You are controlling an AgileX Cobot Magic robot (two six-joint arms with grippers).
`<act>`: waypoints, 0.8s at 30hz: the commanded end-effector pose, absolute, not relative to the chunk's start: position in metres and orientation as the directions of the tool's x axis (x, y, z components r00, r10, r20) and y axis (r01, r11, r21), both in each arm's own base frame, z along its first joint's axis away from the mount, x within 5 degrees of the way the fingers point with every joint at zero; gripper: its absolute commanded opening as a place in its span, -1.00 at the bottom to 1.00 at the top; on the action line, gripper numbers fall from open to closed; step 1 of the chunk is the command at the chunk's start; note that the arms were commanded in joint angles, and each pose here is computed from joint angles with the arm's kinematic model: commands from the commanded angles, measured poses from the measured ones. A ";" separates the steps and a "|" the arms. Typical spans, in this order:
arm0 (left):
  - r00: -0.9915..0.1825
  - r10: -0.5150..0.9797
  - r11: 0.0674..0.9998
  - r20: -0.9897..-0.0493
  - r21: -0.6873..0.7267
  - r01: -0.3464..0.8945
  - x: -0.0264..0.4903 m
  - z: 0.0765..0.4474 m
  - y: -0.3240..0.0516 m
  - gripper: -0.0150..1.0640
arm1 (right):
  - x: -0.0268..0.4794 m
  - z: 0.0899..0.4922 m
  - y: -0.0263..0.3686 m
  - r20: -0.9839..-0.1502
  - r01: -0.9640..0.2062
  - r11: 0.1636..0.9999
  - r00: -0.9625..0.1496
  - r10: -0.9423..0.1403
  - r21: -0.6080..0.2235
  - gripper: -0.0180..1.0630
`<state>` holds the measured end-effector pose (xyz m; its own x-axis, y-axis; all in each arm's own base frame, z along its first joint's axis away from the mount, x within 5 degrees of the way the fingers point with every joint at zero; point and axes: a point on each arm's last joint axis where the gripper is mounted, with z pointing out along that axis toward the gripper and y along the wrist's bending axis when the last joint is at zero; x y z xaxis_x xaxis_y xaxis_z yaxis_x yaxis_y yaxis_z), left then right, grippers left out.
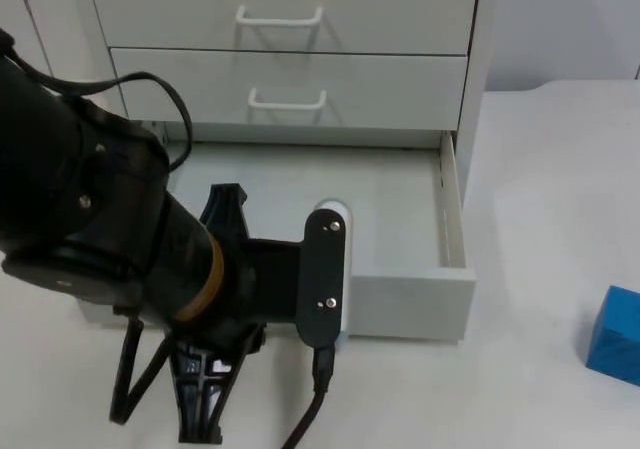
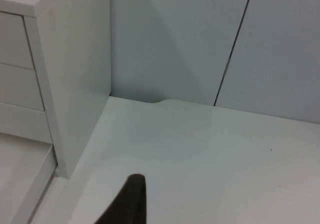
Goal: Open the drawer with the left hand, place the block into the drawer with the right hand, then close the drawer with the left hand.
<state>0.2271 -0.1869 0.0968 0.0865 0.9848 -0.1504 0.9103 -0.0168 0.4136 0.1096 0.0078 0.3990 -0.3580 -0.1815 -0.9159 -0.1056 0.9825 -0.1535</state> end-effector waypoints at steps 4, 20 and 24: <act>0.049 0.974 0.033 -0.219 0.354 0.935 0.218 0.086 -0.192 -0.98 | 0.108 0.402 0.008 -0.922 -0.108 0.983 -0.342 -0.179 -0.150 0.97; 0.046 0.977 0.031 -0.210 0.349 0.937 0.218 0.083 -0.192 -0.97 | 0.108 0.402 0.008 -0.922 -0.108 0.983 -0.342 -0.179 -0.150 0.97; 0.046 0.977 0.031 -0.210 0.349 0.937 0.218 0.083 -0.192 -0.76 | 0.108 0.402 0.008 -0.922 -0.108 0.983 -0.342 -0.179 -0.150 0.97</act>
